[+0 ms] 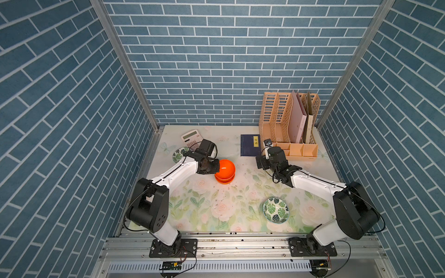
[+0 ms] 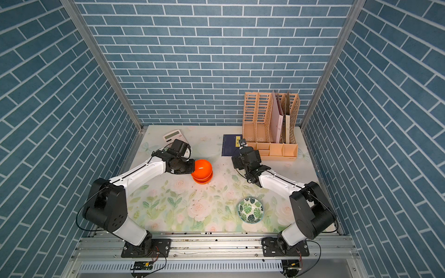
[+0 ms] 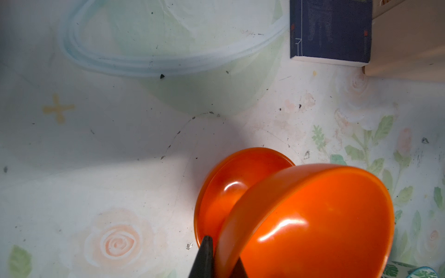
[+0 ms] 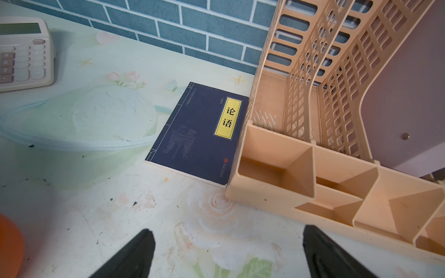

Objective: Stack the bowls
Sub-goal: Place the bowl on the bowl.

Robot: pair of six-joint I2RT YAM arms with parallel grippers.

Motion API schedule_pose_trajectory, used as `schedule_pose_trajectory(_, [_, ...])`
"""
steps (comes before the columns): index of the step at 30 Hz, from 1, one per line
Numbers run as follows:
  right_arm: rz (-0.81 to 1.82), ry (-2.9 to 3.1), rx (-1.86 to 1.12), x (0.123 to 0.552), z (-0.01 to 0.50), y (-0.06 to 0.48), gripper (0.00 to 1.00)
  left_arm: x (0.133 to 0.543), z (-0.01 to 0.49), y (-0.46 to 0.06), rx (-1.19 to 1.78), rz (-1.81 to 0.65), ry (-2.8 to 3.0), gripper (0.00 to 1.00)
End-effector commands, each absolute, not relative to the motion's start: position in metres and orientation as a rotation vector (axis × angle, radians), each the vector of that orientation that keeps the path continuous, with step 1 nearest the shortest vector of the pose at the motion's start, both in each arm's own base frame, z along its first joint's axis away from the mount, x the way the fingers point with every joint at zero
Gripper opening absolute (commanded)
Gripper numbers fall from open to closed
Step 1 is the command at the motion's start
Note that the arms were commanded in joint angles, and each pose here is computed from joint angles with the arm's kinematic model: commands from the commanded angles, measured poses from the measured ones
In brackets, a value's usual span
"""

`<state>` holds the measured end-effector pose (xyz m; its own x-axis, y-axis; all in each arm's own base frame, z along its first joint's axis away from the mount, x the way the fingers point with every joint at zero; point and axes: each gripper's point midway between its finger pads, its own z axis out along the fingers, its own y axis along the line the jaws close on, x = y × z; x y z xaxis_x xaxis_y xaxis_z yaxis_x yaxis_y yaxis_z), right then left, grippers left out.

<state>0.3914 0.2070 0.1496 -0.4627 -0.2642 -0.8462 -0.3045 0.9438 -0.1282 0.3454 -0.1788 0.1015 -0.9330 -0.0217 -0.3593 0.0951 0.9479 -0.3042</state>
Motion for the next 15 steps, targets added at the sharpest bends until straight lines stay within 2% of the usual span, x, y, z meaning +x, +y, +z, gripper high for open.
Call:
schedule_pose_trajectory(1, [0.066,2.072,-0.400,0.391,0.148,0.210,1.00,0.351,0.099,-0.181,0.056,-0.474,2.737,0.08])
schedule_pose_trajectory(7, [0.063,2.070,-0.399,0.390,0.148,0.209,1.00,0.353,0.092,-0.182,0.055,-0.468,2.755,0.10])
schedule_pose_trajectory(15, [0.064,2.067,-0.400,0.390,0.149,0.209,1.00,0.350,0.085,-0.177,0.050,-0.424,2.779,0.17])
